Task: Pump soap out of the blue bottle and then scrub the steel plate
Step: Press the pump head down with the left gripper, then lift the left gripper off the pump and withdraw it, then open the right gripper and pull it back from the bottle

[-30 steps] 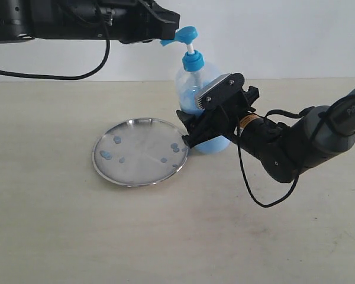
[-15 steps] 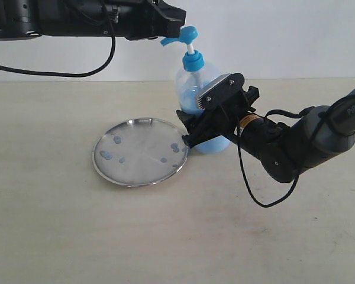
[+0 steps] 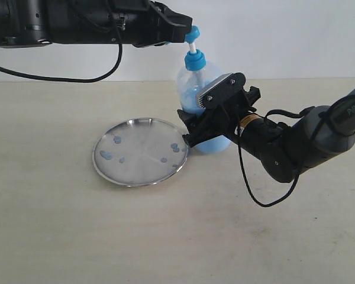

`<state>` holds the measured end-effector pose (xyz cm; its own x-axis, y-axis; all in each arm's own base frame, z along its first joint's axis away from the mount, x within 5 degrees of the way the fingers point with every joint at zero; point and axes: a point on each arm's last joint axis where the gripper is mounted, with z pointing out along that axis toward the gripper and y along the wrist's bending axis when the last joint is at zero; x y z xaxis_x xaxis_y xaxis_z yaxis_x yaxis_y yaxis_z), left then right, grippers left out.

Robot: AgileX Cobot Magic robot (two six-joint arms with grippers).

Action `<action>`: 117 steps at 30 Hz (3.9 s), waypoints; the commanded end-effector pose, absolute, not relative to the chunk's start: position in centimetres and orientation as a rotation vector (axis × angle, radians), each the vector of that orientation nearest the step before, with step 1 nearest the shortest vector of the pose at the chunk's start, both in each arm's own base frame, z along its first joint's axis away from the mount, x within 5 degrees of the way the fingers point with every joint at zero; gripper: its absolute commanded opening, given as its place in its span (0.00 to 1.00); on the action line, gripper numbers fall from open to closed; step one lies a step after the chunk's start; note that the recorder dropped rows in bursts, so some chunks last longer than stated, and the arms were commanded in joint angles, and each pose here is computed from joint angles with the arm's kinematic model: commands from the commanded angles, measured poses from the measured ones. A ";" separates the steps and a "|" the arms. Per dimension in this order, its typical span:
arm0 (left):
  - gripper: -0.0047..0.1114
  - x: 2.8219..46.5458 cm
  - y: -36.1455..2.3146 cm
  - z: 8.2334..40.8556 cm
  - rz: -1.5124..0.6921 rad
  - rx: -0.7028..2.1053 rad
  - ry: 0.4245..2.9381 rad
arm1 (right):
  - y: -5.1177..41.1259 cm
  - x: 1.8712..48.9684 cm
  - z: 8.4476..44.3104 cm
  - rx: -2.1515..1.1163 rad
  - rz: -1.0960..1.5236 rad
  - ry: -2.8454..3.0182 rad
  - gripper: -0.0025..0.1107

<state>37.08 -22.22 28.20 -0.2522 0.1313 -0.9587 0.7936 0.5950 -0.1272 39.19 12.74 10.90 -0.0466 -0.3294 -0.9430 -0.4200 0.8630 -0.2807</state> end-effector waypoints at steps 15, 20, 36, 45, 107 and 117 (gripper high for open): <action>0.08 37.3 -23.0 23.4 -0.828 0.825 1.919 | 12.7 38.8 9.5 -0.663 0.052 1.728 0.02; 0.08 37.7 -23.0 22.6 -0.812 0.807 1.945 | 12.7 38.8 9.5 -0.663 0.052 1.728 0.02; 0.08 35.1 -20.4 33.9 -0.552 0.778 1.600 | 12.5 38.9 9.5 -0.481 0.183 1.791 0.02; 0.08 31.9 -17.1 37.2 -0.329 0.700 1.574 | 12.6 38.9 9.7 -0.350 0.287 1.804 0.02; 0.08 7.0 -0.8 20.7 -0.211 0.081 1.662 | 8.9 30.7 28.7 -0.444 0.061 2.075 0.03; 0.08 7.0 -0.6 20.7 -0.195 0.072 1.664 | 4.3 15.4 35.3 -0.370 0.072 1.719 0.03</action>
<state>7.00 -0.62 20.86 -0.0971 -0.0546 -0.9938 0.1609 0.9845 -0.0698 20.53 5.73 34.00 -0.3282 -0.2503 -0.9109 -0.3015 0.9416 -0.1500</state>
